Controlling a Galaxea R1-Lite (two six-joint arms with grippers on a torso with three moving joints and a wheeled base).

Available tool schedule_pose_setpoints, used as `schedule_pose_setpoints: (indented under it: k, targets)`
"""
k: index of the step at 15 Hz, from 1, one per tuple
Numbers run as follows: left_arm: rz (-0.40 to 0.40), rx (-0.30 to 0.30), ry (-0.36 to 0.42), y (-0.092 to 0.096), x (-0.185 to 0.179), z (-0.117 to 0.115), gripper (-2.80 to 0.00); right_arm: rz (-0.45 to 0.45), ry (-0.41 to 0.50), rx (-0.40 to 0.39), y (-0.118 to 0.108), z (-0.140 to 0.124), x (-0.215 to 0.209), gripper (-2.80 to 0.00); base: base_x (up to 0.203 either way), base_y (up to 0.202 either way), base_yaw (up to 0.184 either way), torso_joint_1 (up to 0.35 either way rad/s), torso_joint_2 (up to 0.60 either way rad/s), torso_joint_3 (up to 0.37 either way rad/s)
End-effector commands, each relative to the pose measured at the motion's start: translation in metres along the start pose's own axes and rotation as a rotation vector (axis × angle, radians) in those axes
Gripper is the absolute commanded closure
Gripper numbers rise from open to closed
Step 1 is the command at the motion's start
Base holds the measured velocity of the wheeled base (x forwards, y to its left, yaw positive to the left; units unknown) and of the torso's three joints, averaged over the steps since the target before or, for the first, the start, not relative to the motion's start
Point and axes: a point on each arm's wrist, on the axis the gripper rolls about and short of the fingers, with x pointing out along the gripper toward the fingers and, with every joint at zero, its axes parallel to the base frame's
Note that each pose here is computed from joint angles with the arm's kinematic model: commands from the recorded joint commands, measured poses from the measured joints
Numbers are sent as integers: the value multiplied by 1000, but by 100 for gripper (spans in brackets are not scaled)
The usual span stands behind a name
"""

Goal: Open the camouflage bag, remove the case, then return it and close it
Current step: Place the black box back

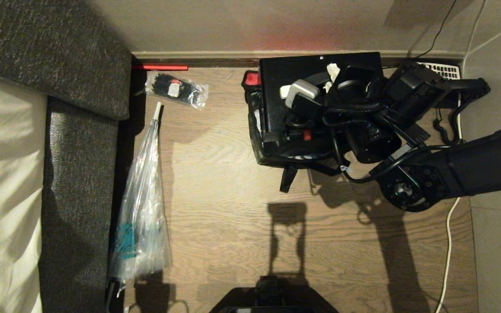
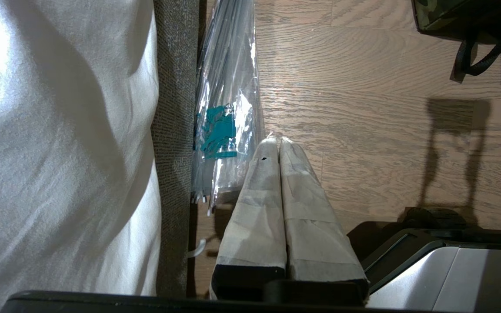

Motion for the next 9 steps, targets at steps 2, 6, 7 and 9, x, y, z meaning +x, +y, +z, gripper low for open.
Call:
schedule_pose_setpoints:
  k: [2,6,7,9]
  targets:
    - [0,0,-1,0,0,0,0,4,0,-10,-2,1,-1,0,0,0,0,0,0,0]
    - [0,0,0,0,0,0,0,14,-11,-10,1,5,-3,0,0,0,0,0,0,0]
    - [0,0,1,0,0,0,0,20,-14,-12,2,6,-4,0,0,0,0,0,0,0]
    - [0,0,0,0,0,0,0,36,-16,-16,7,5,-6,0,0,0,0,0,0,0]
